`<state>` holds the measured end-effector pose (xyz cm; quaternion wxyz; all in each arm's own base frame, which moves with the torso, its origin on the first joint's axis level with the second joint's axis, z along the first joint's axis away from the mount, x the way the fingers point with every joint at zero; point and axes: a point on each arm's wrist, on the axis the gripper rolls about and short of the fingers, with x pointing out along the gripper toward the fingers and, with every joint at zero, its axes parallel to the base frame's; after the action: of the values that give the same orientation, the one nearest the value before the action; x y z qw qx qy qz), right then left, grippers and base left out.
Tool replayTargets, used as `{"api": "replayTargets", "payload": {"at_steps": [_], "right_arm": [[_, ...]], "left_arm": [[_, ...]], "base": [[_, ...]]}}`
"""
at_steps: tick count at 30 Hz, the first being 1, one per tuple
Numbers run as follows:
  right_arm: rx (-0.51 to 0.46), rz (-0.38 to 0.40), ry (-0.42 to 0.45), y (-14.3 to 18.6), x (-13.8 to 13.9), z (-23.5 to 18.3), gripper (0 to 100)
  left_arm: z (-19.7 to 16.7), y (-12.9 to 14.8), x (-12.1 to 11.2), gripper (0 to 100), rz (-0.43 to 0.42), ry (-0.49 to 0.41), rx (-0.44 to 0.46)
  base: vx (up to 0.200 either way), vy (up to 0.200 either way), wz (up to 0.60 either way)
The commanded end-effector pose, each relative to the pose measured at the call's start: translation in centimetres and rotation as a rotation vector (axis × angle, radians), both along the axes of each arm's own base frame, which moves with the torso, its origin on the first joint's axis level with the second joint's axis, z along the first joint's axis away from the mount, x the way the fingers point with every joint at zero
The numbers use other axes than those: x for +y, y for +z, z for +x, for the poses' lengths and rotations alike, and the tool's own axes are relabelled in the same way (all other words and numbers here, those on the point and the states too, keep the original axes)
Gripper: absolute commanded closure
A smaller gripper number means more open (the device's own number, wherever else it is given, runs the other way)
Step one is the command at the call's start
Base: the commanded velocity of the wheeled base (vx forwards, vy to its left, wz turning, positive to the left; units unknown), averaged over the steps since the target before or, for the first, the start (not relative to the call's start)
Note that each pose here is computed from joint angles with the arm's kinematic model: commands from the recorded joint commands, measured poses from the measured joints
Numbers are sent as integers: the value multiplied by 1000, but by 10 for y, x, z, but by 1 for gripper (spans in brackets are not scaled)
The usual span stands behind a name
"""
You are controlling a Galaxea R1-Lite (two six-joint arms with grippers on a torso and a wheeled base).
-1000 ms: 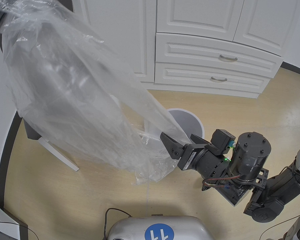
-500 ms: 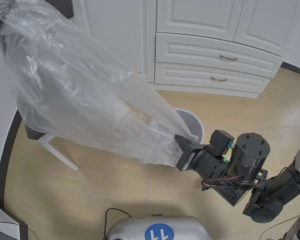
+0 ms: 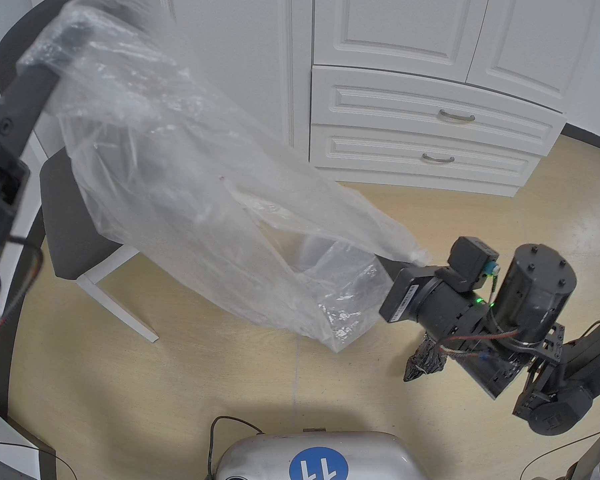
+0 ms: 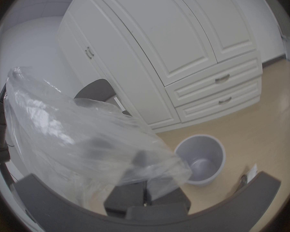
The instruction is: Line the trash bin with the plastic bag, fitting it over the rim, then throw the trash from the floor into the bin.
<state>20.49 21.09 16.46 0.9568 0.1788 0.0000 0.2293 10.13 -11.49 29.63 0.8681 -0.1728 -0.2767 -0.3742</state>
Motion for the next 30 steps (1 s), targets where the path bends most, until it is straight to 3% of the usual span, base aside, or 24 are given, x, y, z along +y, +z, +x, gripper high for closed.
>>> {"api": "replayTargets", "payload": {"at_steps": [1,15,24,30], "right_arm": [[-67,3,-61,30,-31,-8,100],[-82,-35,-114,88,-88,-55,100],[-48,-75,-182,93,-95,-61,100],[-52,-97,-176,92,-95,-63,100]], "left_arm": [[20,-30,-21,100,129,7,115],[31,-59,-34,100,242,12,205],[26,-75,-26,100,336,56,214],[30,-79,-21,100,388,93,263]], "base": [[0,0,0],[0,0,0],[0,0,0],[0,0,0]]}}
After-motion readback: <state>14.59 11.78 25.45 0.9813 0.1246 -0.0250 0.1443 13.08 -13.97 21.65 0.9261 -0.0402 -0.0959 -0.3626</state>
